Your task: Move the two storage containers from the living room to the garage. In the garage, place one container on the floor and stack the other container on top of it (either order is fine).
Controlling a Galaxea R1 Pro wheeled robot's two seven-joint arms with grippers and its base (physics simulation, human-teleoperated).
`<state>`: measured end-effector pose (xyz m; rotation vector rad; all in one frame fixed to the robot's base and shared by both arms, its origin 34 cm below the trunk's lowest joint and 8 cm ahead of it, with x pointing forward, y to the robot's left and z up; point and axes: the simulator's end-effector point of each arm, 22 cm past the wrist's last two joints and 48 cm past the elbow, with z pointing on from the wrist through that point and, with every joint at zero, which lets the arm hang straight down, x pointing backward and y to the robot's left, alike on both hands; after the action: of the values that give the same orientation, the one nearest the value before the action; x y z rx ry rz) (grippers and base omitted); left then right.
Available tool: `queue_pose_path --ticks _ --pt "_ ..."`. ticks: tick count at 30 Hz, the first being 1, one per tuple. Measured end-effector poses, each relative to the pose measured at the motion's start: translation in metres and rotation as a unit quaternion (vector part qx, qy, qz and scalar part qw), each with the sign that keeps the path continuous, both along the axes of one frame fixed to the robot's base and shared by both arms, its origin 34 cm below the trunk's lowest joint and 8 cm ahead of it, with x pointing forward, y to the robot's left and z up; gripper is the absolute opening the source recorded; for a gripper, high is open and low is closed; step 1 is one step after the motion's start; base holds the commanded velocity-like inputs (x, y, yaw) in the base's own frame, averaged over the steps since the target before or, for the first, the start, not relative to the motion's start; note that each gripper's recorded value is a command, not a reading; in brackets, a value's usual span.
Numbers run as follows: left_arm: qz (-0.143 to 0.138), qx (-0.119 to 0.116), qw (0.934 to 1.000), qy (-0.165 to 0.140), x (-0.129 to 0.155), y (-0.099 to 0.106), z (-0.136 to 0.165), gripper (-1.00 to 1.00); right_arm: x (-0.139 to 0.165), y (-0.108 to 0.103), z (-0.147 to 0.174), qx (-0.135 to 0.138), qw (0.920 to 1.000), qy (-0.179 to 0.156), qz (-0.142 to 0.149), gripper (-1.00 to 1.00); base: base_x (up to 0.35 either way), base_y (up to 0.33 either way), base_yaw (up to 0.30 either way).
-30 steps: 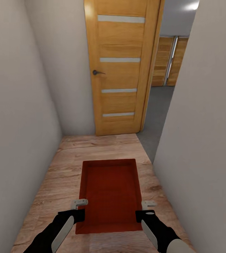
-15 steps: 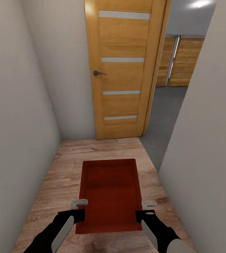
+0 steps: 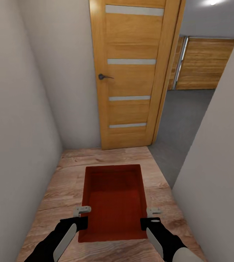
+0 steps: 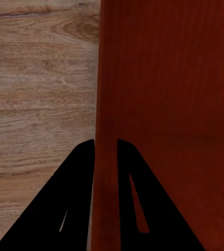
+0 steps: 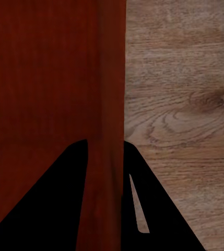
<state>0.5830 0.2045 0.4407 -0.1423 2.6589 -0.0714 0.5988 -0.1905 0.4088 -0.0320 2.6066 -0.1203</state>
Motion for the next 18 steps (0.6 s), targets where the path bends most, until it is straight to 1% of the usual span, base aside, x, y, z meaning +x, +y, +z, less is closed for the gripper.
queue_pose_path --ticks 18 --pt "-0.001 0.000 1.0000 0.000 0.0001 0.0000 0.0002 -1.00 -0.0002 0.0000 -0.0001 0.001 1.0000 0.000 -0.001 -1.00 0.343 0.112 0.000"
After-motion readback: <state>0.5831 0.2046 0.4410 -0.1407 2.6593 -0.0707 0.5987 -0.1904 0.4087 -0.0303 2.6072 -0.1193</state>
